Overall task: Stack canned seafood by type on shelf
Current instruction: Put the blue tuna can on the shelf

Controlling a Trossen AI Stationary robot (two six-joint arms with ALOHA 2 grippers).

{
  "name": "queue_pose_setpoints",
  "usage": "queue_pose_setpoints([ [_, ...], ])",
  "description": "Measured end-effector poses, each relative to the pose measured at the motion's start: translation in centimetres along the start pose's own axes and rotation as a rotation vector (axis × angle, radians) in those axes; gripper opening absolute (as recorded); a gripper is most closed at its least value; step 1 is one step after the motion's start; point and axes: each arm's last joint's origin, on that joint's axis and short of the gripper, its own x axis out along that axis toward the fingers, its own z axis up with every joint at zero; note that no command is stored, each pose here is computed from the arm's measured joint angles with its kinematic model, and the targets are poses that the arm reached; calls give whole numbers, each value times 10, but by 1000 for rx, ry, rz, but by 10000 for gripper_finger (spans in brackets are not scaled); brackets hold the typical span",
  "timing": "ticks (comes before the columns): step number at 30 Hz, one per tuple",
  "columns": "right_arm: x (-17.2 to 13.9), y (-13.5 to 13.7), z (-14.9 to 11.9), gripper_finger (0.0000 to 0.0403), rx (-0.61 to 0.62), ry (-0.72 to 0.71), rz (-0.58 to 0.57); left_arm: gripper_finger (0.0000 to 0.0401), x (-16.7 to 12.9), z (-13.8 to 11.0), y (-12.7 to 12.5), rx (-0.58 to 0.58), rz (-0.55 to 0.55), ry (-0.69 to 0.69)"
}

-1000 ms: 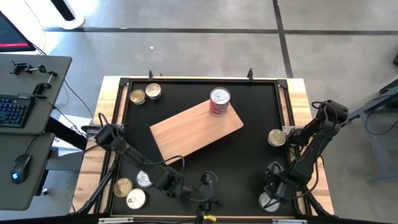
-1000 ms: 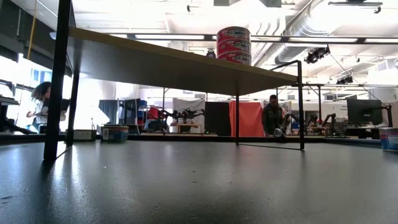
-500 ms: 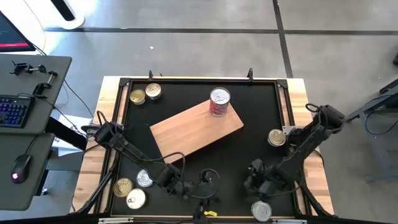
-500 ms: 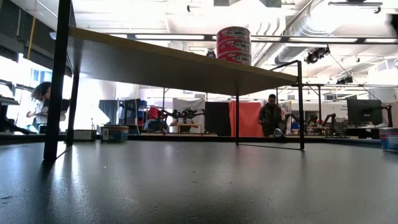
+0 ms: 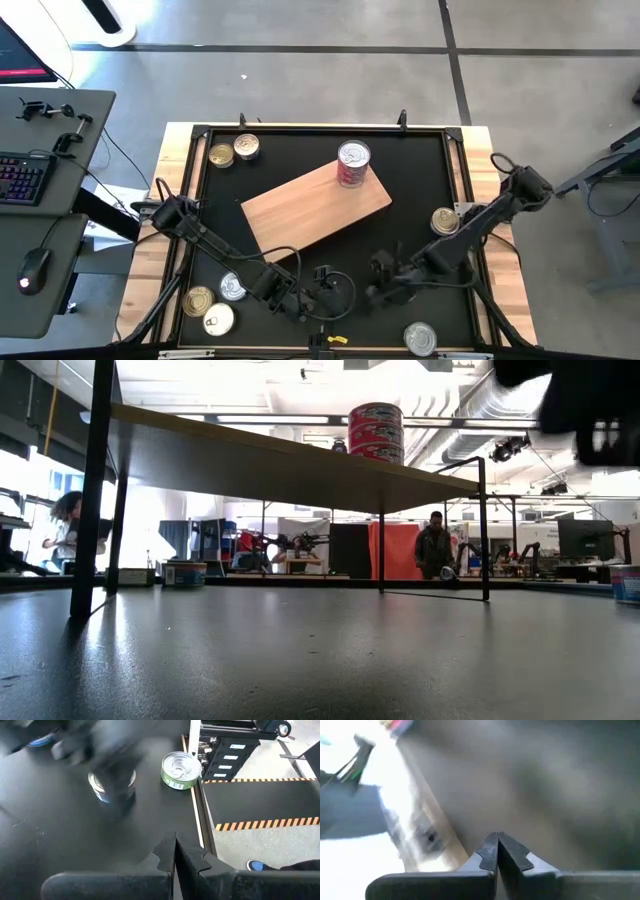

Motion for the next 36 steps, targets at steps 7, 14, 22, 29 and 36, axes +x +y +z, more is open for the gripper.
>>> queue_pose_setpoints([
  [7,-25,10,-62,0,37,367,-12,0,0,-1,0,28,3,7],
  [14,-37,-9,-118,0,171,481,-217,0,3,2,8,47,22,8],
  [22,-19,-21,-128,0,202,436,-322,0,7,7,21,43,40,9],
  [29,-13,-35,-119,0,163,423,-486,0,8,8,24,39,44,9],
  [36,-45,-55,-99,0,132,362,-752,0,8,8,23,40,39,14],
])
